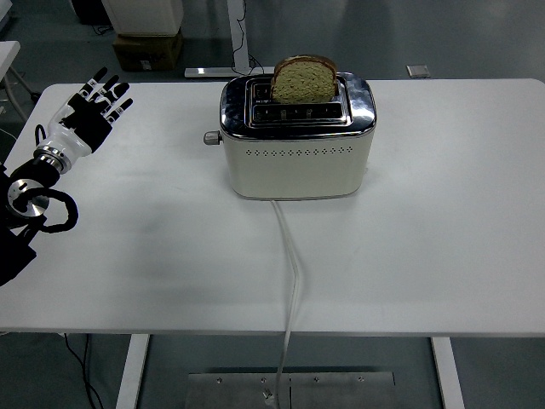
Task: Press down toaster
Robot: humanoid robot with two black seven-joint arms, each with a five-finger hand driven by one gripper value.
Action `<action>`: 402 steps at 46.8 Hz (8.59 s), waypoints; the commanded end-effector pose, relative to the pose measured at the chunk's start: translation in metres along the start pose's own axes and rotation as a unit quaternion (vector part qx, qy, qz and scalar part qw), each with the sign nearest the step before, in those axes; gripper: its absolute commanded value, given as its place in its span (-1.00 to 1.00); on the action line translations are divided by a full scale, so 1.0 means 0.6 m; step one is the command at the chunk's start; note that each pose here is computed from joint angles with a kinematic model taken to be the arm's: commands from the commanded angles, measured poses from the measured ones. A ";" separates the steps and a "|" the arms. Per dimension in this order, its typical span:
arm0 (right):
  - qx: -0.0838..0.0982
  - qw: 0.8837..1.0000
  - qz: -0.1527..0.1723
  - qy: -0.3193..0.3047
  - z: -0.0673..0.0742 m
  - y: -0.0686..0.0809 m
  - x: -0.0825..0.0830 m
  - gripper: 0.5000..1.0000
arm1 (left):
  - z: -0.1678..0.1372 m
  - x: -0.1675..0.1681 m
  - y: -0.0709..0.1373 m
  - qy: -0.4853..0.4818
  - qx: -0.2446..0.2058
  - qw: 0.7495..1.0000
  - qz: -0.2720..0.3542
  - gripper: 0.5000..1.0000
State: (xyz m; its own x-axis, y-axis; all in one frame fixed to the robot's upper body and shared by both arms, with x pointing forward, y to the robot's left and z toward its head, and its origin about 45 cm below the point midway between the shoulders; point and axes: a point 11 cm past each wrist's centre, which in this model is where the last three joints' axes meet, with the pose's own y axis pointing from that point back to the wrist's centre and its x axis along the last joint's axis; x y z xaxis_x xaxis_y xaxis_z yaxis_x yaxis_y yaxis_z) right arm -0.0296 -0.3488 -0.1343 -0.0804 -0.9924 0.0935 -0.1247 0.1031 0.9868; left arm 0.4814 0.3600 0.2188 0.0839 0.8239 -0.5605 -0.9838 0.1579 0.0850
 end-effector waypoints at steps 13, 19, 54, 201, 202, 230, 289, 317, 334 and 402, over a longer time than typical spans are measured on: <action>0.000 1.000 0.000 0.000 0.000 0.000 0.000 1.00 | 0.028 -0.028 -0.012 -0.012 -0.003 1.000 -0.022 1.00; 0.000 1.000 0.000 0.000 0.000 0.000 0.000 0.99 | 0.034 -0.065 -0.011 -0.017 0.005 0.998 -0.061 1.00; 0.000 1.000 0.000 0.001 0.000 0.000 0.000 1.00 | 0.125 -0.217 0.078 -0.323 0.108 0.921 -0.190 1.00; 0.000 1.000 0.000 0.000 0.000 0.000 0.000 1.00 | -0.011 -0.211 0.036 -0.590 0.305 0.709 -0.235 1.00; 0.000 1.000 0.000 0.000 0.000 0.000 0.000 1.00 | -0.014 -0.209 0.037 -0.589 0.307 0.709 -0.235 1.00; -0.001 1.000 0.000 -0.001 0.001 0.000 0.000 1.00 | -0.029 -0.187 0.042 -0.581 0.320 0.713 -0.228 1.00; -0.008 1.000 0.000 0.001 0.004 0.000 0.000 1.00 | -0.031 -0.182 0.032 -0.576 0.315 0.723 -0.213 1.00; -0.008 1.000 0.000 0.001 0.004 0.000 0.000 1.00 | 0.000 -0.190 0.026 -0.586 0.300 0.724 -0.205 1.00; -0.008 1.000 0.000 0.001 0.004 0.000 0.000 1.00 | -0.008 -0.197 0.024 -0.585 0.300 0.723 -0.211 1.00; -0.008 1.000 0.000 0.000 0.004 0.000 0.000 0.99 | -0.051 -0.203 0.026 -0.577 0.313 0.719 -0.227 1.00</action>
State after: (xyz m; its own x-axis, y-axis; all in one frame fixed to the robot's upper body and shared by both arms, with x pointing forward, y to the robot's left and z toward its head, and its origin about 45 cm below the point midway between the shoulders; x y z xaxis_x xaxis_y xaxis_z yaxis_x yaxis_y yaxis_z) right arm -0.0320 -0.3487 -0.1344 -0.0799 -0.9924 0.0933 -0.1096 0.1018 0.9888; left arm 0.4512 0.2476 0.2642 0.8030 0.4584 0.3809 -0.5821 0.4665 0.6660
